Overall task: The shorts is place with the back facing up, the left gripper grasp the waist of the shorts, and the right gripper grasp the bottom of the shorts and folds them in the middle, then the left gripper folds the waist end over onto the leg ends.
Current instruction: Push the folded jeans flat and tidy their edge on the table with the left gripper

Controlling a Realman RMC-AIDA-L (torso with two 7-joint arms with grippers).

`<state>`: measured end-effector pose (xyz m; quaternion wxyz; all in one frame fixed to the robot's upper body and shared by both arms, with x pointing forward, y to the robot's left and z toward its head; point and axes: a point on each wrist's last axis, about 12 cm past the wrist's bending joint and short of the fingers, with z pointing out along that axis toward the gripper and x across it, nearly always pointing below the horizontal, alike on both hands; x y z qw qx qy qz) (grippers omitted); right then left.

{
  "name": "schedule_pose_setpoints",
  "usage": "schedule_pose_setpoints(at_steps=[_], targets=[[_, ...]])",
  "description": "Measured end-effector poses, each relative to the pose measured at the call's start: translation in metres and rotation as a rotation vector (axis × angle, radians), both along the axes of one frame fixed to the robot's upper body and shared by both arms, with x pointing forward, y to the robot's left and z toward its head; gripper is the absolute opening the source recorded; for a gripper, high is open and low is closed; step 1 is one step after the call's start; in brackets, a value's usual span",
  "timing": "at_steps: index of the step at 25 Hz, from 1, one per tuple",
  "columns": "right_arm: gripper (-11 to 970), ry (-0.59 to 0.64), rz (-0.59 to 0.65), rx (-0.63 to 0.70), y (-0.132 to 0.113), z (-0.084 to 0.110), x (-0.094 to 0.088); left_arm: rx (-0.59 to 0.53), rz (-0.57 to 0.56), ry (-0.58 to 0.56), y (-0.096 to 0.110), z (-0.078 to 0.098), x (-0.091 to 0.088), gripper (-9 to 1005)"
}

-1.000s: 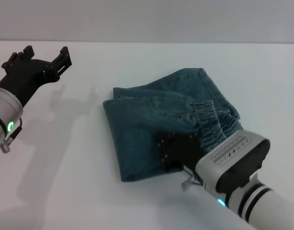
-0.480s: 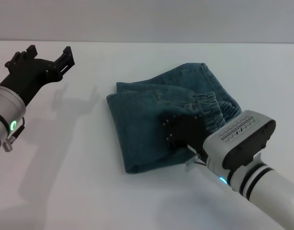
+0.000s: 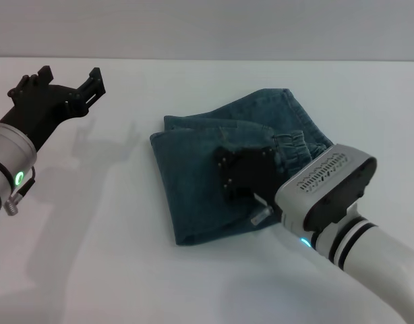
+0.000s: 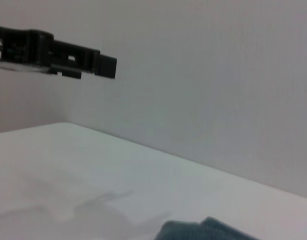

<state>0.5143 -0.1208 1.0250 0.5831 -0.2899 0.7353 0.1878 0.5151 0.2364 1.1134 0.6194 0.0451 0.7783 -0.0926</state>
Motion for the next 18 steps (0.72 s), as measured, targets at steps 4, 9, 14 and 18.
schedule_pose_setpoints(at_steps=[4, 9, 14, 18], targets=[[-1, -0.12, -0.074, 0.045, -0.019, 0.008, 0.001, 0.009, -0.019, 0.004, -0.004, -0.001, -0.001, 846], [-1, -0.22, -0.278, 0.058, -0.065, 0.014, 0.004, 0.033, -0.06, 0.013, -0.014, -0.006, -0.004, 846], [-1, -0.266, -0.5, 0.051, -0.119, 0.009, -0.009, 0.067, -0.17, 0.028, -0.043, -0.014, -0.009, 846], [-1, -0.259, -0.649, 0.034, -0.156, 0.002, -0.028, 0.097, -0.279, 0.061, -0.071, -0.028, -0.019, 813]])
